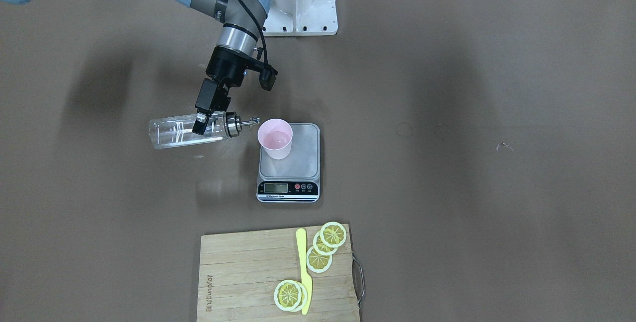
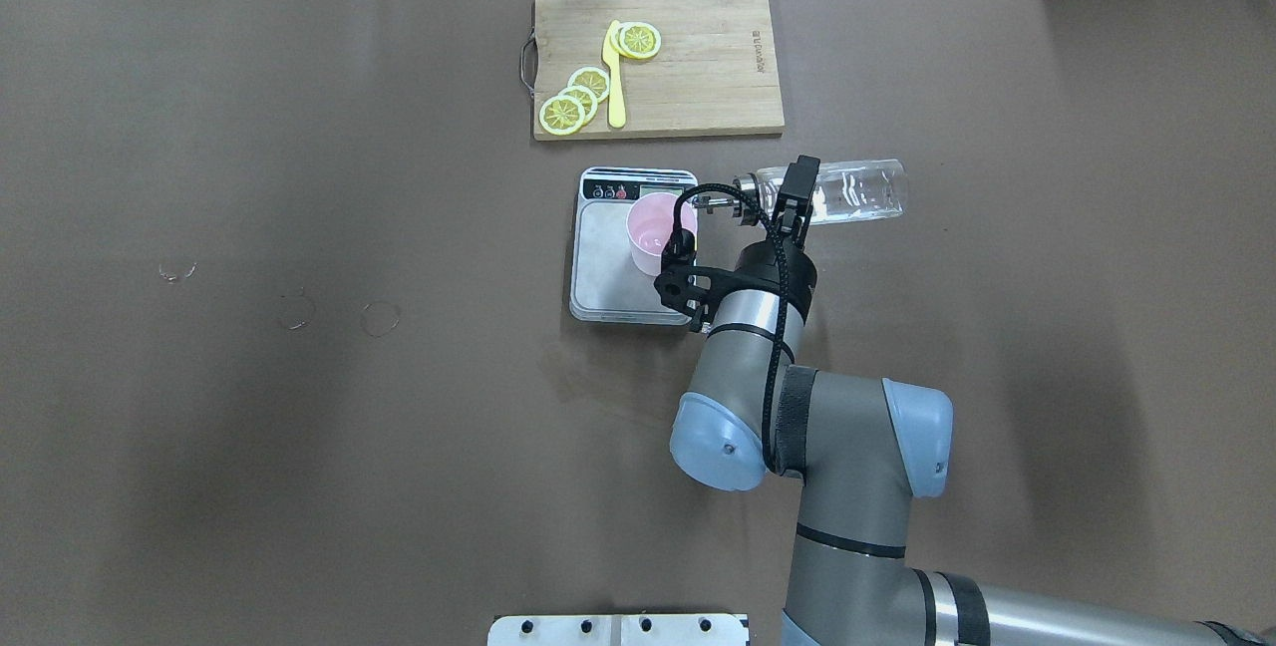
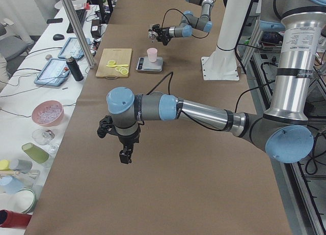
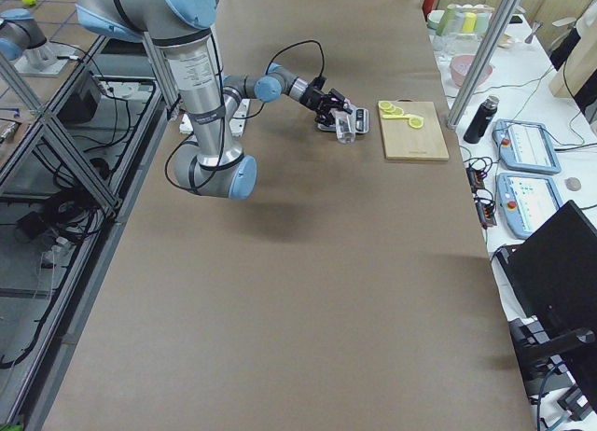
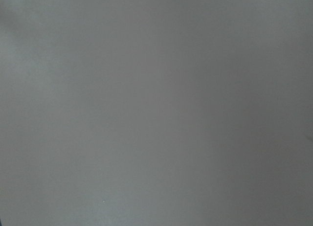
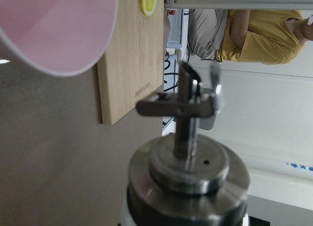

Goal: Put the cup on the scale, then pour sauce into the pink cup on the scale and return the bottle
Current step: 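Hold bottle tilted over pink cup with right gripper to pour sauce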

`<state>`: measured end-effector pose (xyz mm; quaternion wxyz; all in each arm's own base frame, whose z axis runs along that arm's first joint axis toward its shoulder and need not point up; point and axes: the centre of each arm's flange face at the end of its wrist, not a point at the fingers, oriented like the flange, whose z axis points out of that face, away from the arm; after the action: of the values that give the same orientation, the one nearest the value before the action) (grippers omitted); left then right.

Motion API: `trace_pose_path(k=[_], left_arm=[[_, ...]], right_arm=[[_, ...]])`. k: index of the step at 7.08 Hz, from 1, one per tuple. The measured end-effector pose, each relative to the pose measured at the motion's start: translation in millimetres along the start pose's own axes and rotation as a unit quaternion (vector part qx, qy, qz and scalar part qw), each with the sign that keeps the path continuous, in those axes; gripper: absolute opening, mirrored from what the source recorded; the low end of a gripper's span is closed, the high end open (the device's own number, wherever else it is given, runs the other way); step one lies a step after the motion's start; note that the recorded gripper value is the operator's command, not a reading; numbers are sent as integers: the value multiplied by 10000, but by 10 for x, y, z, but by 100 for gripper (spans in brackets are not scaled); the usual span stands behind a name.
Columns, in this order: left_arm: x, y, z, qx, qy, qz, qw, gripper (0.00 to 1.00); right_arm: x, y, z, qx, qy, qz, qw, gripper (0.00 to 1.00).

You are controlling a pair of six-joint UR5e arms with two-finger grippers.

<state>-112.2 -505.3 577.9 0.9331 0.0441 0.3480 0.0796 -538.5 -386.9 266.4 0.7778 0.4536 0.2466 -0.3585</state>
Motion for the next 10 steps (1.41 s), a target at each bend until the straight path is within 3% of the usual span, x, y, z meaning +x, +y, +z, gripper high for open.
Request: trace_pose_path(k=[5,7,9,10], left_arm=[[-232,185,-77,78,-9,-272,9996,98],[-296,246,-179,191,28,-406,9990,98],[-217,230,-271,282,144,-423,9986,99],[-170,208,-328,327,147,-379,9986,99]], right_arm=[[34,-210,64,-192,134,-935,9953,0],[47,-234,73,-225,159,-1097,9936,0],[62,-218,71,-202,179,-855,9960,0],[102,-178,56,-163,156,-456,9987,0]])
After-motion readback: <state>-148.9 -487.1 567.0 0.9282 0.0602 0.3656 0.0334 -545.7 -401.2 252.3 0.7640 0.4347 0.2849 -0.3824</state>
